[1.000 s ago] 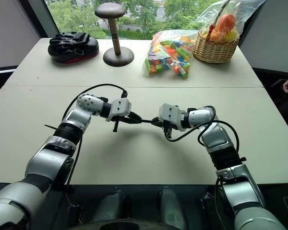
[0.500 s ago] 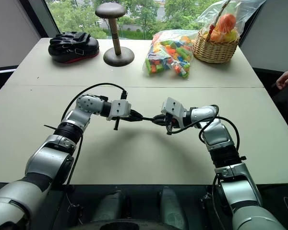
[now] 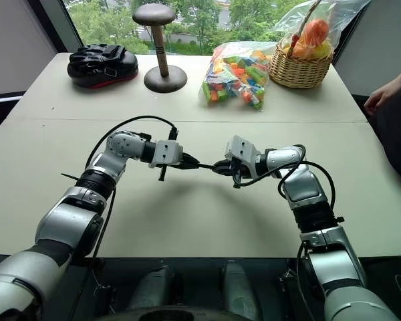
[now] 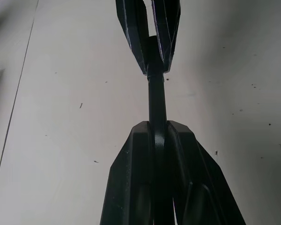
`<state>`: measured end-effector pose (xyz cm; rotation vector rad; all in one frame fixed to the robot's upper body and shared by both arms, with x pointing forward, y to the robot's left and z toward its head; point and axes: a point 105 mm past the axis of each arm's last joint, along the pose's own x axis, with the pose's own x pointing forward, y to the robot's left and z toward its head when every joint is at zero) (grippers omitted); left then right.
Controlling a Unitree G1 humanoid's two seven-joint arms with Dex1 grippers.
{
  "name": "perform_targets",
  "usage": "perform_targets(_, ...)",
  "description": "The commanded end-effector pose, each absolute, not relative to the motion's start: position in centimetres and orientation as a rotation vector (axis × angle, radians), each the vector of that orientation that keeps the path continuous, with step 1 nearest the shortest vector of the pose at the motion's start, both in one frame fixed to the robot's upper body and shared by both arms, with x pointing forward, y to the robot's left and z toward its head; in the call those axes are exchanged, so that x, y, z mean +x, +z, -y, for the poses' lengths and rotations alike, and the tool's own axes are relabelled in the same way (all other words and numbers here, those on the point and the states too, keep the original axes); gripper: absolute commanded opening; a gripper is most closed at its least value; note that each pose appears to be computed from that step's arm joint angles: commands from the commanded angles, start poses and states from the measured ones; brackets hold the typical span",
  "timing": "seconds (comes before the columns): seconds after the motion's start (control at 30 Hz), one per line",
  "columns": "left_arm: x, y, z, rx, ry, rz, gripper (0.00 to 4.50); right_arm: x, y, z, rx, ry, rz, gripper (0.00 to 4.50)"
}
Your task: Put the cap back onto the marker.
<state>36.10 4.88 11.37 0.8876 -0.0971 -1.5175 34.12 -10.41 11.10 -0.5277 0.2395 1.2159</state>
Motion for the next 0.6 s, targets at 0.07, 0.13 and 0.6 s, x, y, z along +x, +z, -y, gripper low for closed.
perform_targets(0.07,33.8,11.9,0.4,0.888,-1.651,0.256,0.00,33.5,16.8,3.7,-0.490,1.354,0.045,0.02)
perform_targets(0.13,33.7,11.8,0.3,0.888,-1.646,0.260,0.00,33.7,16.8,3.6,-0.467,1.348,0.034,0.02)
perform_targets(0.6,34.9,14.4,-2.0,0.829,-1.548,0.321,0.00,34.6,18.2,6.9,-0.536,1.267,0.104,0.02)
